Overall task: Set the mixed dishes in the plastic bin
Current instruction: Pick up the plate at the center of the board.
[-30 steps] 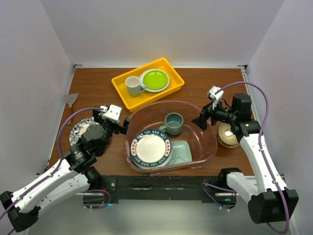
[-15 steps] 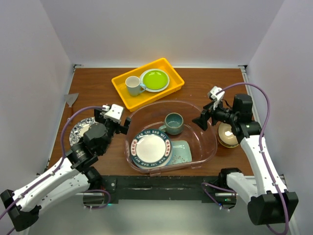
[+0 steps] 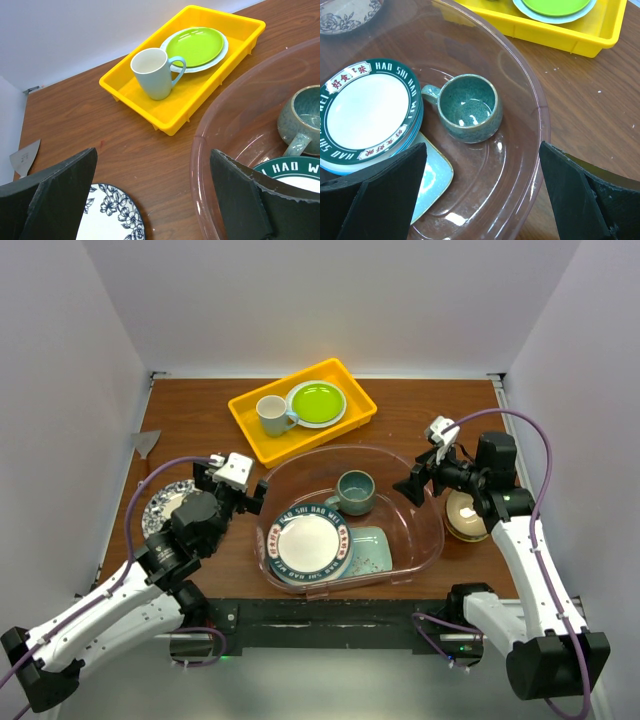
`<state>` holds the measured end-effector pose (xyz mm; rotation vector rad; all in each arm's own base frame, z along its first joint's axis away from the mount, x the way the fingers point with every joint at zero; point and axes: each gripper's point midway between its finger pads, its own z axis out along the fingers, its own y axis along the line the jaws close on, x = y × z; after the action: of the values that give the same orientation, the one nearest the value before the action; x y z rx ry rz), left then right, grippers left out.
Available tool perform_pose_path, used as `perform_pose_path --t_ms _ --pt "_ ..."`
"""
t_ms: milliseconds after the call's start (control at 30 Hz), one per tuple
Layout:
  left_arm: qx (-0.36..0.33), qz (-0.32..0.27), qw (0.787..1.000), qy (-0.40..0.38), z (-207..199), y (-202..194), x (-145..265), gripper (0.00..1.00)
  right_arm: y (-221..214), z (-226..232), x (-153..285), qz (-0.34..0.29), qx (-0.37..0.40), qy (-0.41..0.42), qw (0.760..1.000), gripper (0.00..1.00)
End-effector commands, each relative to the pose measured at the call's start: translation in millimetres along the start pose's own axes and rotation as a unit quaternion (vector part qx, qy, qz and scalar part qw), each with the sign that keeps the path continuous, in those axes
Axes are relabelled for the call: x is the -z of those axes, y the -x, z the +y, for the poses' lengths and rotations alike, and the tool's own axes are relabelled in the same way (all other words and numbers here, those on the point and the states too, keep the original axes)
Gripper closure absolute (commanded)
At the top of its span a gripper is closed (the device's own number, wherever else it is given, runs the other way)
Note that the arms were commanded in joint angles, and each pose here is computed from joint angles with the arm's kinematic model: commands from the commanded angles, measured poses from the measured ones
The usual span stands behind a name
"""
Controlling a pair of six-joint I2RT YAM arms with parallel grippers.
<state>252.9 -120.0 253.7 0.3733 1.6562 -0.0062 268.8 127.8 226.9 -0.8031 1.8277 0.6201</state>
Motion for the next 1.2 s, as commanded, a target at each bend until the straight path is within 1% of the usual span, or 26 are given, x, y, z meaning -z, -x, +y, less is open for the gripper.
perform_pose_path --t_ms 0,233,300,467,633,700,800,833,867,900,933,1000,1067,1100,1167 --pt "0.014 -0.004 1.000 0.005 0.7 0.8 -1.7 0.00 11.5 -3.4 3.0 -0.021 0.028 -0.009 0.999 0.01" --pt "0.027 0.007 0.999 0.021 3.4 -3.5 -5.0 0.00 12.1 -3.2 3.2 -0.021 0.029 -0.009 0.999 0.01" --pt "0.032 0.020 0.999 0.032 5.5 -7.3 -8.8 0.00 13.0 -3.1 4.2 -0.023 0.030 -0.010 0.999 0.01" --pt "0.089 0.063 0.991 0.072 20.9 -24.6 -24.4 0.00 14.1 -2.6 5.6 -0.025 0.031 -0.012 0.999 0.01" --pt "0.161 0.088 0.978 0.102 43.5 -38.0 -38.0 0.00 15.1 -1.6 6.8 -0.027 0.034 -0.012 0.999 0.01" --pt "0.178 0.099 0.973 0.110 46.5 -44.6 -42.8 0.00 15.2 -0.6 6.8 -0.027 0.034 -0.011 0.999 0.01" --pt "0.197 0.136 0.963 0.121 50.4 -62.1 -52.9 0.00 15.1 -0.8 6.9 -0.027 0.035 -0.012 0.999 0.01" --pt "0.198 0.160 0.958 0.132 53.1 -76.1 -58.4 0.00 16.0 -0.9 7.4 -0.028 0.036 -0.013 0.999 0.01" --pt "0.217 0.170 0.950 0.148 54.3 -82.4 -60.5 0.00 16.0 -1.1 7.6 -0.028 0.036 -0.013 0.999 0.01" --pt "0.218 0.185 0.945 0.161 56.5 -88.4 -61.1 0.00 15.9 -1.3 7.6 -0.028 0.036 -0.014 0.999 0.01" --pt "0.213 0.212 0.937 0.177 58.3 -103.6 -64.9 0.00 16.2 -1.2 7.9 -0.029 0.036 -0.014 0.999 0.01" --pt "0.225 0.238 0.924 0.195 58.5 -112.5 -68.3 0.00 15.6 -1.0 7.5 -0.028 0.036 -0.014 0.999 0.01" --pt "0.222 0.291 0.902 0.229 59.1 -139.5 -67.8 0.00 15.4 -1.9 7.8 -0.028 0.036 -0.016 0.999 0.01" --pt "0.225 0.297 0.896 0.240 60.9 -138.5 -72.0 0.00 15.5 -1.6 7.7 -0.028 0.036 -0.015 0.999 0.01" --pt "0.214 0.344 0.872 0.275 62.1 -163.8 -68.6 0.05 15.3 -2.4 7.8 -0.027 0.035 -0.017 0.999 0.01"
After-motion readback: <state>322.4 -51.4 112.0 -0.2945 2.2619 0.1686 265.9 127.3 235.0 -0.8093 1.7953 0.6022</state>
